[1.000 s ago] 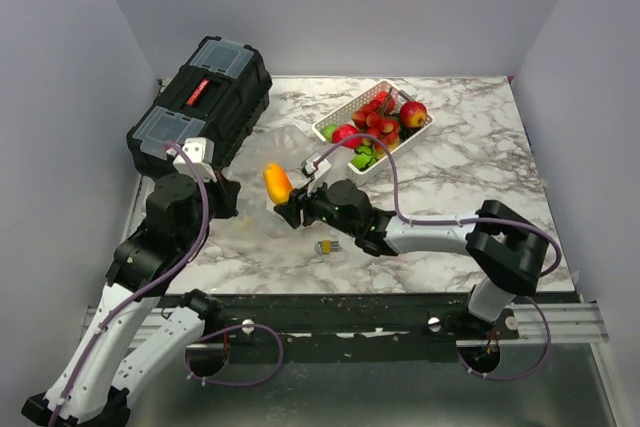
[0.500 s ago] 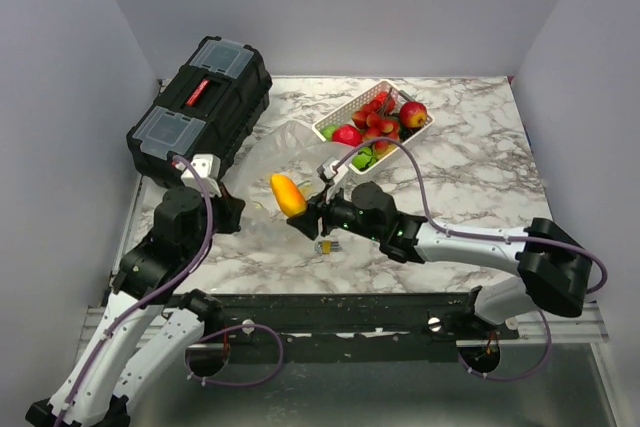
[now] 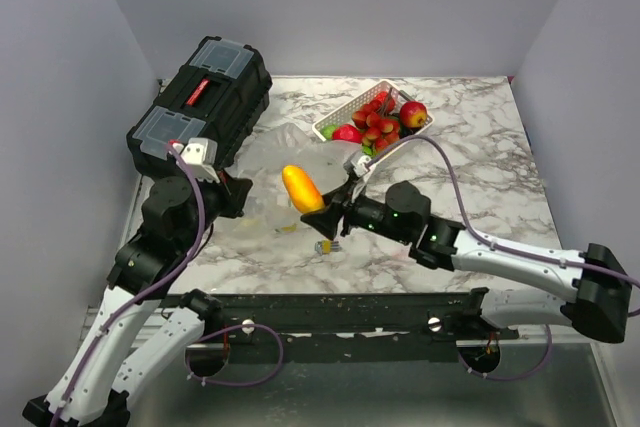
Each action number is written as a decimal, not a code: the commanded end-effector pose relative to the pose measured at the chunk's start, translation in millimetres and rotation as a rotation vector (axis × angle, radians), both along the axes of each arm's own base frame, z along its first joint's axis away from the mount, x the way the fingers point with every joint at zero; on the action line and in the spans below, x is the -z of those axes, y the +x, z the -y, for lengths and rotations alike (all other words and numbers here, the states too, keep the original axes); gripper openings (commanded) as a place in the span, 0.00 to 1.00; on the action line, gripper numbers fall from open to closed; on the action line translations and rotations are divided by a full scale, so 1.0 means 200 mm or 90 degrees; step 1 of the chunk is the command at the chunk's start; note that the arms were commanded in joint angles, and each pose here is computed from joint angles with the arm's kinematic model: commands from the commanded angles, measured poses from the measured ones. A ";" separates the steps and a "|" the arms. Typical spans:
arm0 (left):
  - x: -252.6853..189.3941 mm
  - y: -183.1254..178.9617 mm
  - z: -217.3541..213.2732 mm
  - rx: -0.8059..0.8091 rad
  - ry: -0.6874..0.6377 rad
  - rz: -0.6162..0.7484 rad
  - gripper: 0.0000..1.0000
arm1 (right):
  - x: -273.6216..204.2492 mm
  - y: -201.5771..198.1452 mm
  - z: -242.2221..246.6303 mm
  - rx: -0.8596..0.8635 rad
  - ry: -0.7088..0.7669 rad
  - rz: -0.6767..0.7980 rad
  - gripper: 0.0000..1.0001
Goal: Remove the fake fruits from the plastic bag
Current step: Take out the fake fruit from the plastic bag, then place the fake fruit in the bin.
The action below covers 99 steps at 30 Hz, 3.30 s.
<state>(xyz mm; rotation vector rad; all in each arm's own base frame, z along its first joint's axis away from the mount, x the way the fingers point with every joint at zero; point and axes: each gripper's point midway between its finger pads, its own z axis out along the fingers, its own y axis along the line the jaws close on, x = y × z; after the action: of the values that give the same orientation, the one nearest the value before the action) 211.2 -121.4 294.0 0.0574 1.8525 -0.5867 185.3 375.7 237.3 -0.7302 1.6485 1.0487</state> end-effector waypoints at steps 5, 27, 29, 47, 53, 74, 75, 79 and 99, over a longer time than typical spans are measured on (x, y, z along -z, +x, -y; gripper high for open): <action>-0.33 0.11 0.14 0.054 -0.052 0.079 0.00 | -0.25 0.10 0.24 0.144 0.018 0.047 0.01; 0.01 0.09 0.09 0.010 -0.023 -0.048 0.04 | -0.32 0.74 0.74 0.484 -0.044 0.020 0.01; 0.05 0.08 0.09 0.011 -0.018 -0.066 0.05 | -0.29 0.82 0.78 0.484 -0.044 0.000 0.01; 0.01 -0.09 -0.02 0.016 0.014 -0.026 0.78 | 0.20 1.22 0.75 0.449 -0.095 -0.143 0.01; -0.17 -0.15 -0.06 0.022 0.002 0.060 0.83 | 0.25 1.32 0.85 0.493 -0.130 -0.144 0.01; -0.20 -0.19 -0.02 0.059 -0.026 0.085 0.84 | 0.29 1.82 1.25 0.454 -0.033 -0.351 0.01; -0.20 -0.19 -0.02 0.061 -0.028 0.084 0.84 | 0.31 1.84 1.22 0.428 -0.027 -0.365 0.01; -0.19 -0.18 0.01 0.074 -0.032 0.082 0.84 | 0.36 1.82 1.14 0.356 -0.013 -0.417 0.01; -0.16 -0.14 0.05 0.084 -0.044 0.057 0.84 | 0.31 1.74 1.17 0.396 0.003 -0.403 0.79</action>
<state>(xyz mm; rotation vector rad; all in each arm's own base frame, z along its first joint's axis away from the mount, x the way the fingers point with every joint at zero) 180.4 -124.8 324.4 0.1468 1.7556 -0.6894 538.0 144.4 146.3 0.2040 2.2585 0.8880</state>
